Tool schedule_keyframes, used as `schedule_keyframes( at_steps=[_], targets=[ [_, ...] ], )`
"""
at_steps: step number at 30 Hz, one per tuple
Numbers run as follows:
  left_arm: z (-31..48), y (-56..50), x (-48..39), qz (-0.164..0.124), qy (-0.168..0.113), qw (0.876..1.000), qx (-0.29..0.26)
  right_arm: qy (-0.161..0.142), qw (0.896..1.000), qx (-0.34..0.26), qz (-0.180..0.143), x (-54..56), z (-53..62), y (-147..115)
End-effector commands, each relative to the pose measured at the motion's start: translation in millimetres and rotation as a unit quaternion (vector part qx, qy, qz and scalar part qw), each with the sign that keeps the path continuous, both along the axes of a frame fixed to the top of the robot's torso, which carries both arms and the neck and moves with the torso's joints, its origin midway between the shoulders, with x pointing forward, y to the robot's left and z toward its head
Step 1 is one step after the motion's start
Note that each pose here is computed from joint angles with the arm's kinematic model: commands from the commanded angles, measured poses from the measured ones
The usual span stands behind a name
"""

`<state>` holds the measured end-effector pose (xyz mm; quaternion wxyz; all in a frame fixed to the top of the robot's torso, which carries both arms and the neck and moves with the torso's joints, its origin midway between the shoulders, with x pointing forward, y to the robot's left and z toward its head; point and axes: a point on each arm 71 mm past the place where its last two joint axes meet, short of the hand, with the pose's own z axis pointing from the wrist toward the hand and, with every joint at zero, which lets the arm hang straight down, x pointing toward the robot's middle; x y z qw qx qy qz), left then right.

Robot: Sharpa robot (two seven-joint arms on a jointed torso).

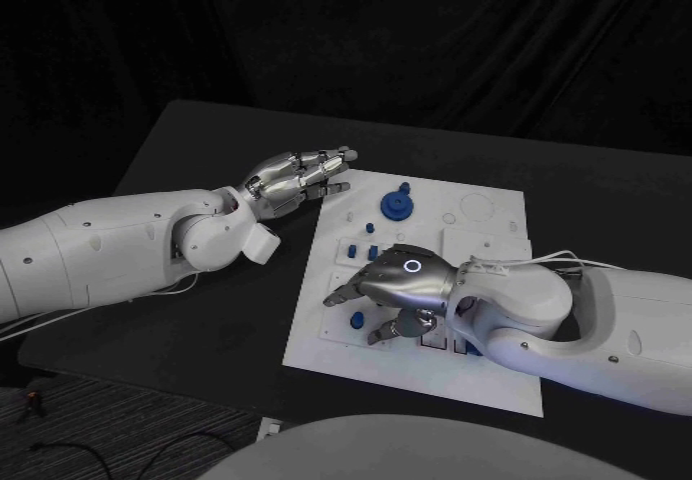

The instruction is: Assemble the parts on the task board

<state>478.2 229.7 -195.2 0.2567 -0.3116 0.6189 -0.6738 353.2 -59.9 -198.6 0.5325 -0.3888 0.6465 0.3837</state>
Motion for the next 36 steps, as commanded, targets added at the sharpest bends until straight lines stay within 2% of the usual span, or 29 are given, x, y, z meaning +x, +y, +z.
schedule_keyframes(
  at_steps=[1,5,8,11,13,14,16,18,21,24,28,31,36],
  targets=[
    [0.5,-0.7,-0.9,-0.005,-0.001,1.0,-0.009,-0.019,0.996,0.083,-0.007,0.7,17.0,-9],
    [0.5,2.1,-0.9,-0.002,-0.002,1.0,-0.007,-0.013,0.987,0.158,-0.039,8.3,43.8,-32],
    [0.6,4.9,-1.2,0.002,-0.002,1.0,-0.006,0.013,0.972,0.22,-0.085,19.2,70.0,-57],
    [0.9,7.5,-1.7,0.008,-0.004,1.0,-0.006,0.054,0.951,0.268,-0.141,32.3,89.9,-84],
    [1.5,8.5,-1.8,0.013,-0.008,1.0,-0.006,0.088,0.936,0.287,-0.183,41.2,96.1,-103],
    [2.3,8.9,-2.1,0.019,-0.013,1.0,-0.008,0.112,0.925,0.293,-0.216,48.1,97.4,-118],
    [3.9,9.5,-2.7,0.027,-0.022,0.999,-0.011,0.14,0.911,0.285,-0.263,57.7,95.2,-138],
    [5.2,10.1,-3.0,0.033,-0.029,0.999,-0.014,0.154,0.907,0.259,-0.295,63.7,90.8,-151],
    [7.2,10.9,-3.1,0.043,-0.043,0.998,-0.02,0.165,0.909,0.161,-0.348,69.4,78.1,-169],
    [8.5,12.7,-3.2,0.055,-0.056,0.997,-0.025,0.175,0.901,0.058,-0.393,69.1,63.6,-183],
    [9.1,15.7,-3.7,0.076,-0.075,0.994,-0.028,0.19,0.881,-0.034,-0.432,63.4,48.3,-192],
    [9.6,17.5,-5.1,0.087,-0.101,0.991,-0.019,0.204,0.867,-0.069,-0.449,57.6,40.3,-196],
    [10.6,18.0,-8.6,0.094,-0.151,0.984,0.011,0.231,0.85,-0.095,-0.464,48.4,30.8,-199]
  ],
)
